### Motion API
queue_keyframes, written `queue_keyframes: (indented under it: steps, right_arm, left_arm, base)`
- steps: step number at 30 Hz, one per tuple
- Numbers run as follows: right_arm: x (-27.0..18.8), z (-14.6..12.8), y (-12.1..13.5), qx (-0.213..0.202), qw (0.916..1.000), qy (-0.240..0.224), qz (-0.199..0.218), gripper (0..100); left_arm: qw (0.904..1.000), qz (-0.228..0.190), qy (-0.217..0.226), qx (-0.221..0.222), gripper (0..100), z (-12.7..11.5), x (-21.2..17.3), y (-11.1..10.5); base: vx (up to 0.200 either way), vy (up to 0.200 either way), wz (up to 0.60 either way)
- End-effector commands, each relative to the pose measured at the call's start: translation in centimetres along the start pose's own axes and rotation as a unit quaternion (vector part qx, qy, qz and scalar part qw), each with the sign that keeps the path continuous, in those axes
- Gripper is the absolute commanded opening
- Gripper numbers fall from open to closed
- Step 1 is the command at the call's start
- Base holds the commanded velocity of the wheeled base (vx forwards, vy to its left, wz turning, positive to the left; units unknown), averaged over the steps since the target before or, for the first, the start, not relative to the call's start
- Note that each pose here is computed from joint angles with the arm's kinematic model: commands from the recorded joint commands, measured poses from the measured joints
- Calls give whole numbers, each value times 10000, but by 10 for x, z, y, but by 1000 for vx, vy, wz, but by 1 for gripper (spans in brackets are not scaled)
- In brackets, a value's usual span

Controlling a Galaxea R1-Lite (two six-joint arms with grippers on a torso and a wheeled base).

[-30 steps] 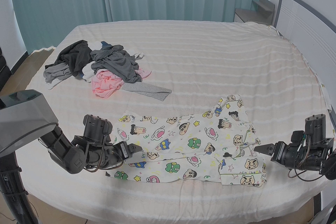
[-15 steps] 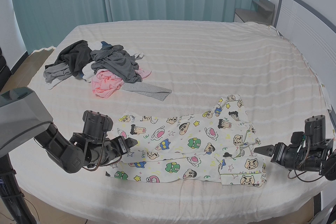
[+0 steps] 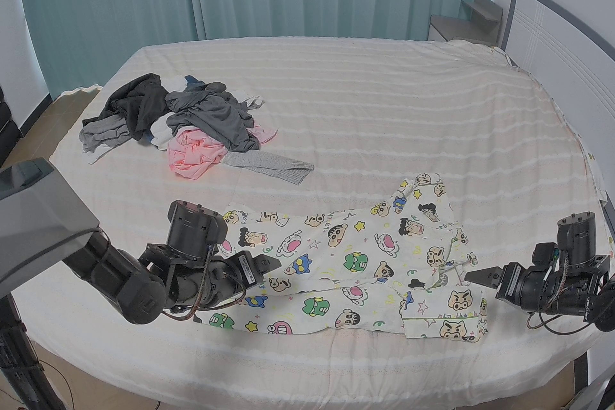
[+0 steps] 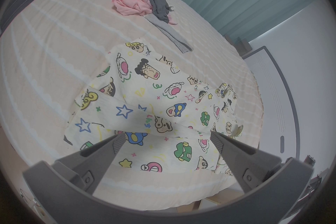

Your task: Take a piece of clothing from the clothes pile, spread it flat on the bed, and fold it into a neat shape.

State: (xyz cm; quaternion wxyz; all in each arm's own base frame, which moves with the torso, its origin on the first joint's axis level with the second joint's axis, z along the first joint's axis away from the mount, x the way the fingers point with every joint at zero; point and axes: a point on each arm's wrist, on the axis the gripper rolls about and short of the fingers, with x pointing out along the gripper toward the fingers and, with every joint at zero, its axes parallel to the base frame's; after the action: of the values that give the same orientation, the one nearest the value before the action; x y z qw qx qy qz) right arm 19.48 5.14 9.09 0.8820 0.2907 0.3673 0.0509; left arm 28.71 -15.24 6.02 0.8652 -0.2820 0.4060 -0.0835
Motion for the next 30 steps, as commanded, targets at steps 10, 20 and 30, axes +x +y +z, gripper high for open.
queue_keyframes:
  steps: [10, 20, 30]
  right_arm:
    - [1, -7, -5, -10, 10000, -19, 39, 100]
    - [4, -7, -5, -6, 10000, 10, 26, 100]
    - [4, -7, -5, -5, 10000, 16, 21, 100]
  left_arm:
    - [9986, 450, 210, -181, 100, -14, 66, 9]
    - [9984, 505, 183, -158, 100, -16, 75, 8]
    - [9990, 329, 133, -279, 100, -16, 58, -4]
  base:
    - [0, 0, 0]
    - [0, 0, 0]
    - [0, 0, 0]
